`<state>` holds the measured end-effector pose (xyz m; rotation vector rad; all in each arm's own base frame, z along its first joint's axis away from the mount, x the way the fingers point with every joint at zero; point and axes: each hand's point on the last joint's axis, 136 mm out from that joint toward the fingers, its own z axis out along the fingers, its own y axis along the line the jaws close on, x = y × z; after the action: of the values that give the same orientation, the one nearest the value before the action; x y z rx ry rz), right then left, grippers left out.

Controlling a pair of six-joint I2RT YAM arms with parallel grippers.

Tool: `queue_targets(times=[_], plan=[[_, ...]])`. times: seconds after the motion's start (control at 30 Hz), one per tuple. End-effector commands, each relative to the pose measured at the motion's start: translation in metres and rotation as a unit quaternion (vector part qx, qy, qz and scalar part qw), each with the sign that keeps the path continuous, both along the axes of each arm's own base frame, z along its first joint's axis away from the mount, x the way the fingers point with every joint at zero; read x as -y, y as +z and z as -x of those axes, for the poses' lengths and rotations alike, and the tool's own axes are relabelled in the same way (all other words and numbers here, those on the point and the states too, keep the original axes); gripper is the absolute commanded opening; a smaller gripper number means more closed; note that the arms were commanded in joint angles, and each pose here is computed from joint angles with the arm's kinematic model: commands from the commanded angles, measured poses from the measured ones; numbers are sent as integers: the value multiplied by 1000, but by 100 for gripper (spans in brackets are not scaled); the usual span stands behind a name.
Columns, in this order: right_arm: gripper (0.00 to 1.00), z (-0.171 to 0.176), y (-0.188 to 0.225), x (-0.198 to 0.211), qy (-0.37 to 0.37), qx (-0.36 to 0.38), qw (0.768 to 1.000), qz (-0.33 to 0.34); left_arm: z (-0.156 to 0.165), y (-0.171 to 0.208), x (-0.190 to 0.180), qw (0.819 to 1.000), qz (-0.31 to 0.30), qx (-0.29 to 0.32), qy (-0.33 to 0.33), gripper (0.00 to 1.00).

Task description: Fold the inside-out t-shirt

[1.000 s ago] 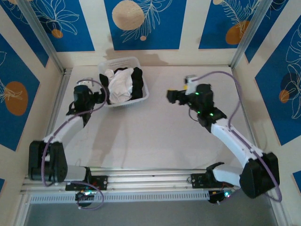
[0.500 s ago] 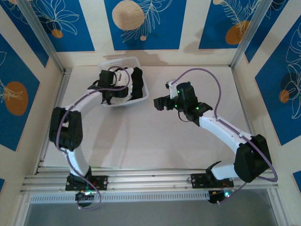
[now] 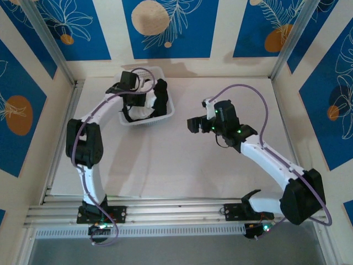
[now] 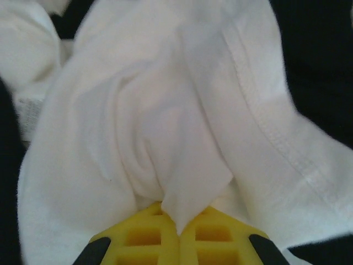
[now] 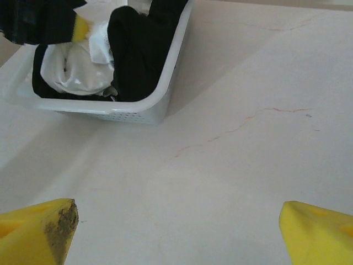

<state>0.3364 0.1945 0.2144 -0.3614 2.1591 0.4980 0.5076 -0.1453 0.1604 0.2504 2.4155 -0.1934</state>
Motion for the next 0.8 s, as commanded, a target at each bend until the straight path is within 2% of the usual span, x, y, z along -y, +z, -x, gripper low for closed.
queue_targets(times=[0.0,0.07,0.17,0.3,0.47,0.63,0.7,0.77], plan=[[95,8,13,17,-22,9,1000,-6,8,158,0,981,68,182,2,0],[95,10,22,24,-30,19,999,-14,29,226,7,956,125,265,-10,0],[95,10,34,33,-42,31,998,-26,61,301,27,913,188,359,-45,0],[95,10,48,46,-62,39,997,-22,93,364,71,869,254,407,-120,0],[95,14,70,73,-105,60,993,-16,126,389,150,832,315,389,-241,0],[95,24,88,113,-178,83,980,-17,162,382,219,798,350,345,-350,0],[95,29,91,130,-209,90,974,-22,163,370,233,796,356,327,-363,0],[95,34,90,140,-225,92,969,-33,148,347,240,814,354,302,-349,0]])
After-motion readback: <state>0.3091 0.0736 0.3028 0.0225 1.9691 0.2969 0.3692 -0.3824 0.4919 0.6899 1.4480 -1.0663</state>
